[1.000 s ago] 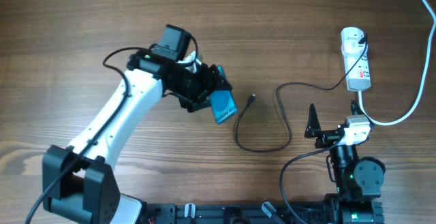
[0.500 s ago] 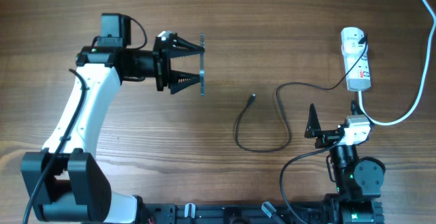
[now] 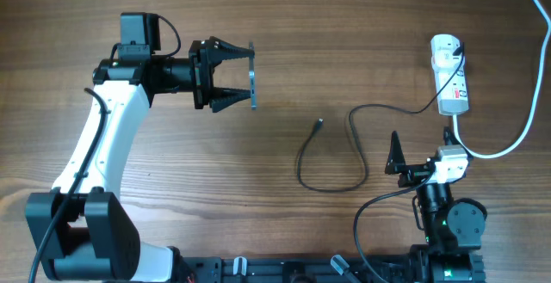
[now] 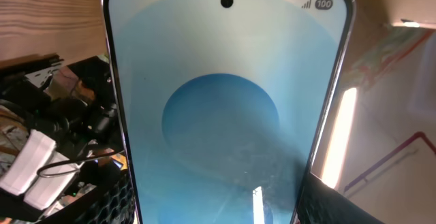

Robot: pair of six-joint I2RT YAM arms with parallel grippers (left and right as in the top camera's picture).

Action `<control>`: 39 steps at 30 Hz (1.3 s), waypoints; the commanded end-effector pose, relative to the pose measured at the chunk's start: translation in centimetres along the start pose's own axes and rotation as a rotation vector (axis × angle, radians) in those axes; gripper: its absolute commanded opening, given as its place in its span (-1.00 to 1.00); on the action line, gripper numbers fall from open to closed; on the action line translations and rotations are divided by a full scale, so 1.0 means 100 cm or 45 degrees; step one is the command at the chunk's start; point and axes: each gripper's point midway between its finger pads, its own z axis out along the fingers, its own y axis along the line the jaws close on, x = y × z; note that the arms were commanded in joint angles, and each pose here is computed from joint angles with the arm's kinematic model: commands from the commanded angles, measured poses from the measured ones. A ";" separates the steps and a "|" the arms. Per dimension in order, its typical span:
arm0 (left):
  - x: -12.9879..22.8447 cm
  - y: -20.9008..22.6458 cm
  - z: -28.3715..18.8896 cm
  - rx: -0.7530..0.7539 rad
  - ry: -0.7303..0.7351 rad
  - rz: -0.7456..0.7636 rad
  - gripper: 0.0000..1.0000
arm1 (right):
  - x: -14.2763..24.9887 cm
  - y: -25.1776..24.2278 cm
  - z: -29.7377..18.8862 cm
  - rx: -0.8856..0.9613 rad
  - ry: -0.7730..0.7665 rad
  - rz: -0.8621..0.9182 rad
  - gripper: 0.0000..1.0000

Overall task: Plug charger to phone and switch on socket
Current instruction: 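Lift the phone upright with the left gripper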

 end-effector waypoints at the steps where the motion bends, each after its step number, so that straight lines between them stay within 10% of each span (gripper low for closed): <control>1: 0.012 -0.006 -0.001 0.011 0.018 0.008 0.43 | -0.001 -0.001 0.000 0.006 -0.006 0.002 0.99; 24: 0.014 -0.001 0.011 -0.029 0.027 0.011 0.43 | -0.002 0.004 0.000 -0.027 -0.013 0.044 0.99; 28: 0.014 -0.001 0.011 -0.029 0.027 0.011 0.43 | -0.006 0.026 -0.002 -0.199 0.014 0.590 1.00; 35: 0.014 -0.001 0.011 -0.029 0.027 0.012 0.43 | -0.006 0.028 -0.003 -0.178 0.168 2.362 0.99; 39: 0.014 -0.001 0.011 -0.029 0.027 0.012 0.43 | -0.015 0.029 -0.003 -0.217 0.172 2.583 0.99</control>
